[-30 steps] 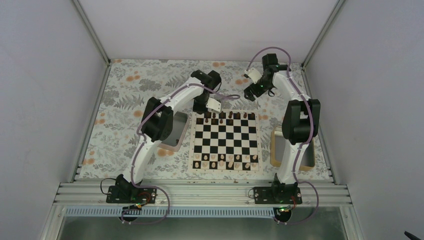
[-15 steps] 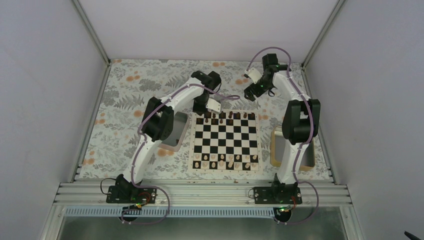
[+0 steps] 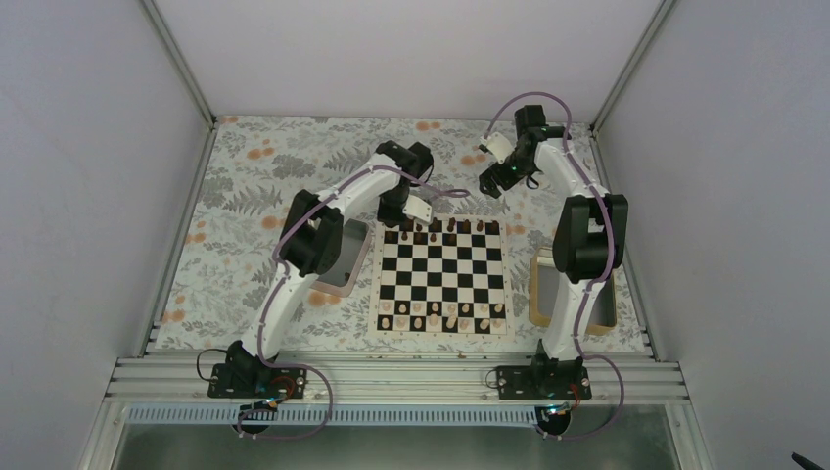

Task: Set up the chess pieces on the board
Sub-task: Place the chess piece on the chessboard, then pick up the chess piece from the storage box.

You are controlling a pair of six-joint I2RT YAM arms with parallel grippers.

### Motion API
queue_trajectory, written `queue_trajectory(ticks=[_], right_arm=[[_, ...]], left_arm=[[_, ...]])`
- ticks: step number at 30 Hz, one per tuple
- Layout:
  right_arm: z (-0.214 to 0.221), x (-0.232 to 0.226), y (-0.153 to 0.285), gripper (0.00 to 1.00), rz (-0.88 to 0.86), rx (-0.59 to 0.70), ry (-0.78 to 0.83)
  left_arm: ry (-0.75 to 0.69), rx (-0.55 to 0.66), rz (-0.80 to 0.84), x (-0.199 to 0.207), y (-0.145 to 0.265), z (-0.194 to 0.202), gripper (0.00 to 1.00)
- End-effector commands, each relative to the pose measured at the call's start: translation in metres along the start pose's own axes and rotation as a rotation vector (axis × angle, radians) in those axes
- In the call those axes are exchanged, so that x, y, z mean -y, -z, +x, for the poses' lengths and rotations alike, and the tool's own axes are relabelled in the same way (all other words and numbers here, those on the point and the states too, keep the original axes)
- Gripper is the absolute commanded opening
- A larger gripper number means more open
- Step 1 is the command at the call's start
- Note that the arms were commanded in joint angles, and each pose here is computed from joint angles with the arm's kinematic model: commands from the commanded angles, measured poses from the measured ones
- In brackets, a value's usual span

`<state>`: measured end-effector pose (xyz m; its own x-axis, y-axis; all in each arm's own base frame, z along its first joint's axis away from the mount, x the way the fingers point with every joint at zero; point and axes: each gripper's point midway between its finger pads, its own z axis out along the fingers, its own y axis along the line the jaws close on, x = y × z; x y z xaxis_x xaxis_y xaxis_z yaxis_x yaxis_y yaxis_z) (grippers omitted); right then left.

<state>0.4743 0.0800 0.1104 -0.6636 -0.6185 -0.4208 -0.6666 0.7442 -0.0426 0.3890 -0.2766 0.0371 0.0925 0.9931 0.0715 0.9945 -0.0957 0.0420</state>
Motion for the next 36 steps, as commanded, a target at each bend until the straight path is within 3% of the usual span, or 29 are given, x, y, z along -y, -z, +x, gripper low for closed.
queue_trajectory(ticks=[1, 13, 19, 30, 36], right_arm=[[0.004, 0.001, 0.001, 1.0, -0.008, -0.002, -0.005], [0.003, -0.001, 0.003, 1.0, -0.017, 0.003, -0.005], [0.003, -0.001, 0.002, 1.0, -0.02, 0.0, -0.006], [0.001, -0.009, -0.002, 1.0, -0.043, -0.003, 0.013], [0.0, -0.016, -0.005, 1.0, -0.056, -0.01, 0.029]], left_arm=[[-0.001, -0.007, -0.037, 0.0, 0.023, 0.009, 0.25], [0.113, 0.026, -0.193, -0.024, 0.096, 0.057, 0.34], [0.239, 0.031, -0.205, -0.014, 0.12, 0.115, 0.34], [0.306, -0.078, -0.07, 0.082, 0.058, 0.184, 0.35], [0.269, -0.034, -0.091, 0.089, 0.045, 0.209, 0.35]])
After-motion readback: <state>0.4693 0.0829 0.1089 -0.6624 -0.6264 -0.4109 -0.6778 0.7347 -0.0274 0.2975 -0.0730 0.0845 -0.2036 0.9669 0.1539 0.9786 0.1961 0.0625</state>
